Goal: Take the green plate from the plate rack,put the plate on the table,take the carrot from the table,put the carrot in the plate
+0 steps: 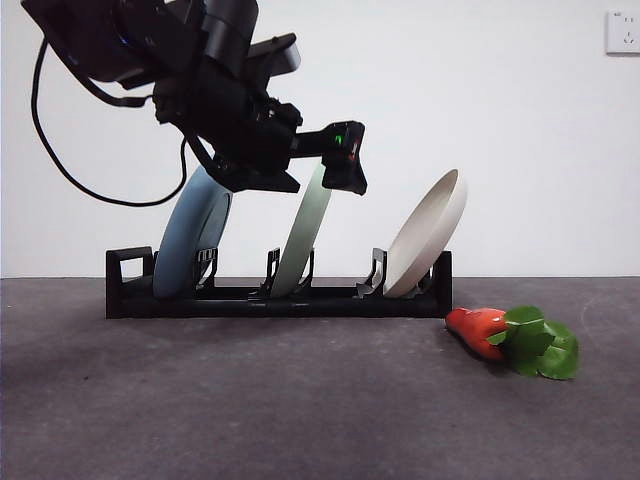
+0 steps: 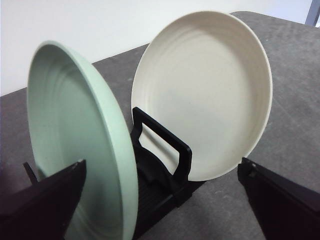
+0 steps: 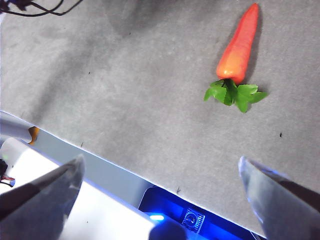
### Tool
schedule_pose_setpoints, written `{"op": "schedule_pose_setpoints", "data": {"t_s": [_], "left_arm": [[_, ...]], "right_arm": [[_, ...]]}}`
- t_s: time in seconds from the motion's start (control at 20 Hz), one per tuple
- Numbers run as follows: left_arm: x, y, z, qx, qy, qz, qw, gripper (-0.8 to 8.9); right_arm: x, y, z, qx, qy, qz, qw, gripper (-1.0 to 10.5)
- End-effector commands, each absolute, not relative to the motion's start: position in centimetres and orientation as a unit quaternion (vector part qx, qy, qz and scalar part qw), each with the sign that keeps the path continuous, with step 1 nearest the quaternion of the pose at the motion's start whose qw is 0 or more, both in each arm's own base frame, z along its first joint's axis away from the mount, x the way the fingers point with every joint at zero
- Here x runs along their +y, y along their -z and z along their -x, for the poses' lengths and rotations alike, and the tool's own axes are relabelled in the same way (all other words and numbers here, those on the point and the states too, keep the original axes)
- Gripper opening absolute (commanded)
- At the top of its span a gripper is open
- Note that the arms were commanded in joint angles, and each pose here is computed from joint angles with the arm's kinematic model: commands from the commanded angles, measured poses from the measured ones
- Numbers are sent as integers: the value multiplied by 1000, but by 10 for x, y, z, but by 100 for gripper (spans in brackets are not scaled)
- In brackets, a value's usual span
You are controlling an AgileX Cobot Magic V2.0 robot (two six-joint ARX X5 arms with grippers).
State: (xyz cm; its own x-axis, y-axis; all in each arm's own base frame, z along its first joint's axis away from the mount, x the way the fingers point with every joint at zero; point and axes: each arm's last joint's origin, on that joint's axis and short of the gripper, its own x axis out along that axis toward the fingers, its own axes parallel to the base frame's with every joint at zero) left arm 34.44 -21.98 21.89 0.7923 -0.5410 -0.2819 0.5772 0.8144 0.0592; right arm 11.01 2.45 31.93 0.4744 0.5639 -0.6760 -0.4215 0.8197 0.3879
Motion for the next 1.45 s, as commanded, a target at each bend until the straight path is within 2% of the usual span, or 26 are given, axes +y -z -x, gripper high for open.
{"op": "schedule_pose_setpoints", "data": {"t_s": [0.05,0.1,0.15,0.25,0.3,0.35,0.55,0.65,1.1,1.3,1.45], "left_arm": [[-222,-211,-345,129,296,-78,943,366],[-222,-211,-346,129,296,-78,943,359],[-222,-211,-346,129,296,-78,943,300],[-222,-211,-346,127,297,-77,943,111],[-222,-211,-346,127,296,-76,944,51],[-222,-211,-346,127,296,-75,944,36],[-222,-211,-346,128,295,-74,944,25],[-221,-211,-346,129,294,-72,944,-10],[-213,-218,-353,103,285,-63,951,-8],[-209,-236,-349,76,292,-55,952,-8],[-204,-262,-340,45,296,-47,953,-8]], "right_arm": [[25,-320,-110,423,-288,-86,855,659],[25,-320,-110,423,-288,-86,855,659],[25,-320,-110,423,-288,-86,855,658],[25,-320,-110,423,-288,-86,855,658],[25,-320,-110,423,-288,-86,855,658],[25,-320,-110,423,-288,-86,855,658],[25,-320,-110,423,-288,-86,855,658],[25,-320,-110,423,-288,-86,855,658],[25,-320,-110,423,-288,-86,855,658],[25,-320,-110,423,-288,-86,855,658],[25,-320,-110,423,-288,-86,855,658]]}}
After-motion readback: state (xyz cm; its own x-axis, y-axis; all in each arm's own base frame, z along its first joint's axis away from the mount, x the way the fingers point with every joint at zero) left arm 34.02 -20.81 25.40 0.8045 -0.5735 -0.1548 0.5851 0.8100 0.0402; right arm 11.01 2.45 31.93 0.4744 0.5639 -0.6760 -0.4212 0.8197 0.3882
